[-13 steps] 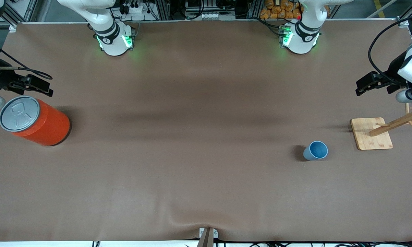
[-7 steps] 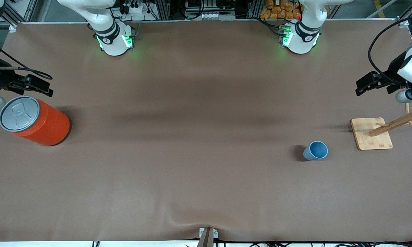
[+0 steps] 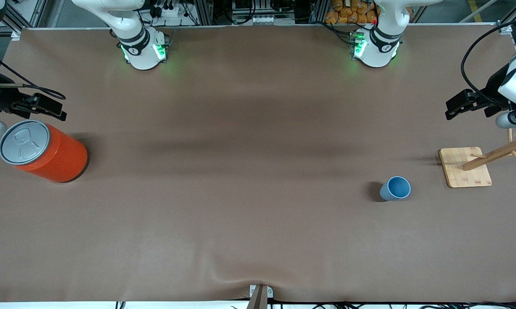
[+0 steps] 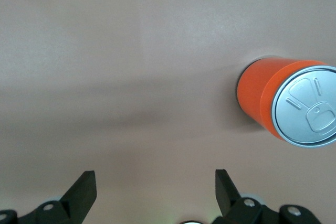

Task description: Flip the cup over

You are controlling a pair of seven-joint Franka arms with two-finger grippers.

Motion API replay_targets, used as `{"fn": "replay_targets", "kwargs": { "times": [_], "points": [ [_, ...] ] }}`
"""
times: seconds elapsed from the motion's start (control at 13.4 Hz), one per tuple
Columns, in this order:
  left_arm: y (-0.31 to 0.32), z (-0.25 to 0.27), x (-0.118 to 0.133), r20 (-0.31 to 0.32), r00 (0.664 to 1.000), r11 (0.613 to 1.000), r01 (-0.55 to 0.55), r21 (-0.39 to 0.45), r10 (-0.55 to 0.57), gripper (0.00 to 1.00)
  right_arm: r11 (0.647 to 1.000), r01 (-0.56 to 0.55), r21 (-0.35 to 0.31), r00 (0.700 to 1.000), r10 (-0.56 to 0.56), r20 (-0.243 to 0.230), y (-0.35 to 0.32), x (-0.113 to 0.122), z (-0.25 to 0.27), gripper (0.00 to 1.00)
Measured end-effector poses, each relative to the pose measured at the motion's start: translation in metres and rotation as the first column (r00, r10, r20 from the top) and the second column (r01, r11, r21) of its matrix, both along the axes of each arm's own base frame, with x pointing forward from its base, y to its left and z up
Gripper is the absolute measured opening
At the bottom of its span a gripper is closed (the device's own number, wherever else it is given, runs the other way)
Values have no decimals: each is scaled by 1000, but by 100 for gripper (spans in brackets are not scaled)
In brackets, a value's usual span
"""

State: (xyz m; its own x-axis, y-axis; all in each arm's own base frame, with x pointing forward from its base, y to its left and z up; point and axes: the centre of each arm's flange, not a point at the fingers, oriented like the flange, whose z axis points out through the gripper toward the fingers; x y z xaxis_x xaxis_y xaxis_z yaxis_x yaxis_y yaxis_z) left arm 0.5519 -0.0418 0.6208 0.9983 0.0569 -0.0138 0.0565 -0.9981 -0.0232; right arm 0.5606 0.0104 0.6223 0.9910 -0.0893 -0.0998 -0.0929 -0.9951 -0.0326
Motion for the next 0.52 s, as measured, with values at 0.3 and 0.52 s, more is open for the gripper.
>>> {"fn": "replay_targets", "kwargs": {
  "times": [0.3, 0.52],
  "points": [
    [-8, 0, -1, 0, 1000, 1000, 28, 0, -28, 100, 1000, 0, 0, 1000, 0, 0, 0, 0, 0, 100],
    [-5, 0, 0, -2, 996, 996, 91, -1, -91, 100, 1000, 0, 0, 1000, 0, 0, 0, 0, 0, 100]
  ]
}}
